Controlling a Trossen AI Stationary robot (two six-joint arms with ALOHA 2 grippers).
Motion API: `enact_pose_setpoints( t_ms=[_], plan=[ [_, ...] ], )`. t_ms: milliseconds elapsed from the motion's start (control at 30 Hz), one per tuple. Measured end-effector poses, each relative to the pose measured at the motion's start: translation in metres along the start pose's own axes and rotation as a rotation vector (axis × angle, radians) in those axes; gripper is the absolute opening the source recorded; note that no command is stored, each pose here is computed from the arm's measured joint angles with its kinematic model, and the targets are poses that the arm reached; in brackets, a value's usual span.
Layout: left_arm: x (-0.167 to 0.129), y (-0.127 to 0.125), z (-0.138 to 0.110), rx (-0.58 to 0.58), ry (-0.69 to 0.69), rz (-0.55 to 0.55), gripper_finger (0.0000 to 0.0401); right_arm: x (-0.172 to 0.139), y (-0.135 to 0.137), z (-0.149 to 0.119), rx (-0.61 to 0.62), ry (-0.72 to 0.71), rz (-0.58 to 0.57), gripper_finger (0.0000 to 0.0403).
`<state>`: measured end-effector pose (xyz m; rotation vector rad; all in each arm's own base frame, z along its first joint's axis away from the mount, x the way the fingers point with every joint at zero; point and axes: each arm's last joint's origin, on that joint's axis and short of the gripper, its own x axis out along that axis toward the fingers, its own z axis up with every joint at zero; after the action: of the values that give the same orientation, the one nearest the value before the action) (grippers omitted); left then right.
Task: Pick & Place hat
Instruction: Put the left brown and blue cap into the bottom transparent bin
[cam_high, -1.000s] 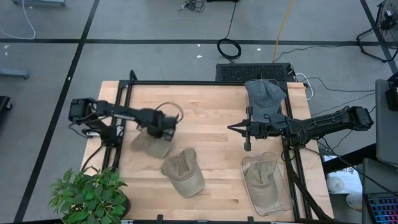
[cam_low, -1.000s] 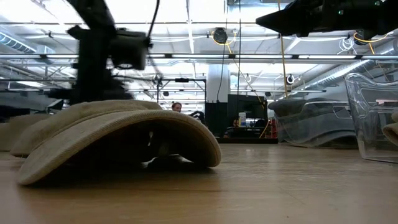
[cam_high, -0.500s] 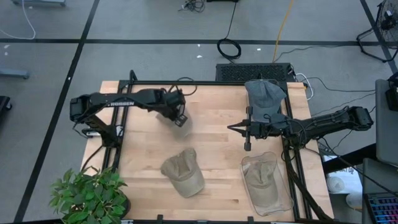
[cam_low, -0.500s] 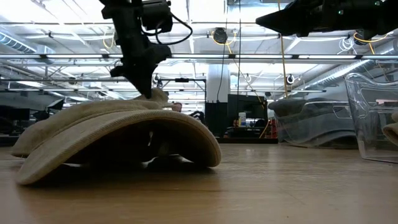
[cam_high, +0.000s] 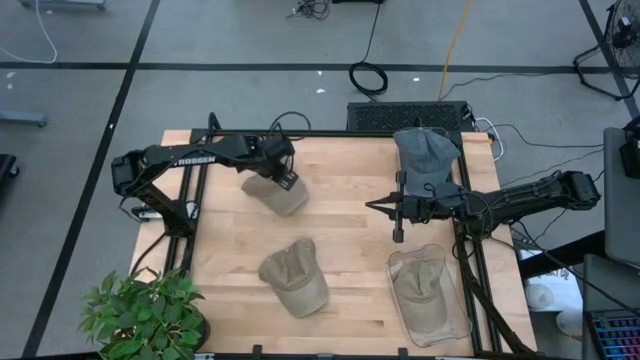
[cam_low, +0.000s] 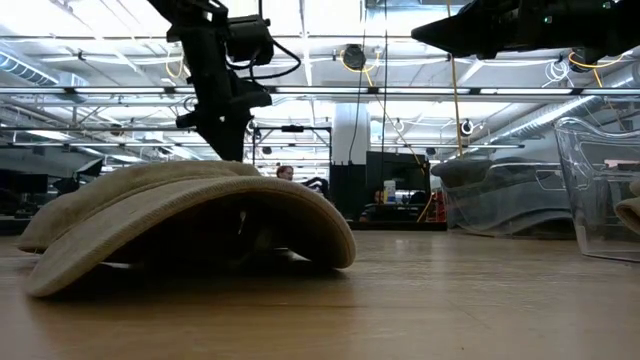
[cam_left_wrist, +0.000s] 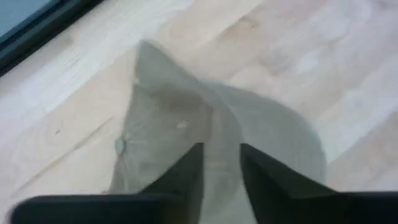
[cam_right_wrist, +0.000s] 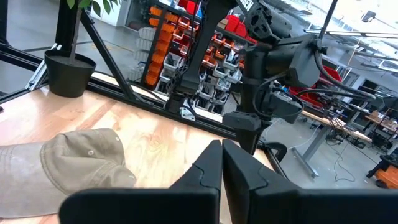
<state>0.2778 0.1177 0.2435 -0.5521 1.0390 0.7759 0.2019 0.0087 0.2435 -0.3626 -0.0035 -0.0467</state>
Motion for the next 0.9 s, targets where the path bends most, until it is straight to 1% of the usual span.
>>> enact_pose_setpoints(
  t_ms=[133, 200, 233, 267, 300, 367, 400, 467, 567, 700, 767, 900],
  plan=[
    [0.001, 0.006, 0.0, 0.098, 0.041, -0.017, 0.0189, 0.0, 0.0, 0.0, 0.001, 0.0, 0.0, 0.0],
    [0.001, 0.012, -0.002, 0.182, 0.079, 0.003, 0.0221, 0.0, 0.0, 0.0, 0.001, 0.005, 0.002, 0.0],
    [0.001, 0.015, -0.003, 0.202, 0.108, 0.017, 0.0235, 0.0, 0.0, -0.001, 0.001, 0.008, 0.003, 0.0],
    [0.001, 0.02, -0.005, 0.201, 0.144, 0.032, 0.0246, 0.0, 0.0, -0.001, 0.001, 0.009, 0.003, 0.0],
    [0.001, 0.025, -0.007, 0.177, 0.186, 0.041, 0.0256, 0.0, 0.0, -0.001, 0.001, 0.009, 0.003, 0.0],
    [0.002, 0.035, -0.011, 0.086, 0.274, 0.047, 0.0269, 0.0, 0.0, -0.001, 0.002, 0.008, 0.003, 0.0],
    [0.003, 0.038, -0.012, 0.061, 0.312, 0.049, 0.0273, 0.0, 0.0, -0.001, 0.002, 0.009, 0.004, 0.0],
    [0.005, 0.041, -0.016, 0.082, 0.365, 0.057, 0.0277, 0.0, 0.0, -0.001, 0.001, 0.014, 0.005, 0.0],
    [0.009, 0.041, -0.019, 0.196, 0.356, 0.047, 0.0273, 0.0, 0.001, -0.002, -0.01, 0.022, 0.008, 0.0],
    [0.023, 0.045, -0.026, 0.323, 0.341, 0.037, 0.0259, 0.0, 0.001, -0.002, -0.014, 0.023, 0.009, 0.0],
    [0.03, 0.047, -0.03, 0.357, 0.333, 0.042, 0.0251, 0.0, 0.001, -0.002, -0.014, 0.023, 0.009, 0.0],
    [0.043, 0.055, -0.037, 0.372, 0.314, 0.072, 0.0235, 0.0, 0.001, -0.002, -0.015, 0.024, 0.009, 0.0]
  ],
)
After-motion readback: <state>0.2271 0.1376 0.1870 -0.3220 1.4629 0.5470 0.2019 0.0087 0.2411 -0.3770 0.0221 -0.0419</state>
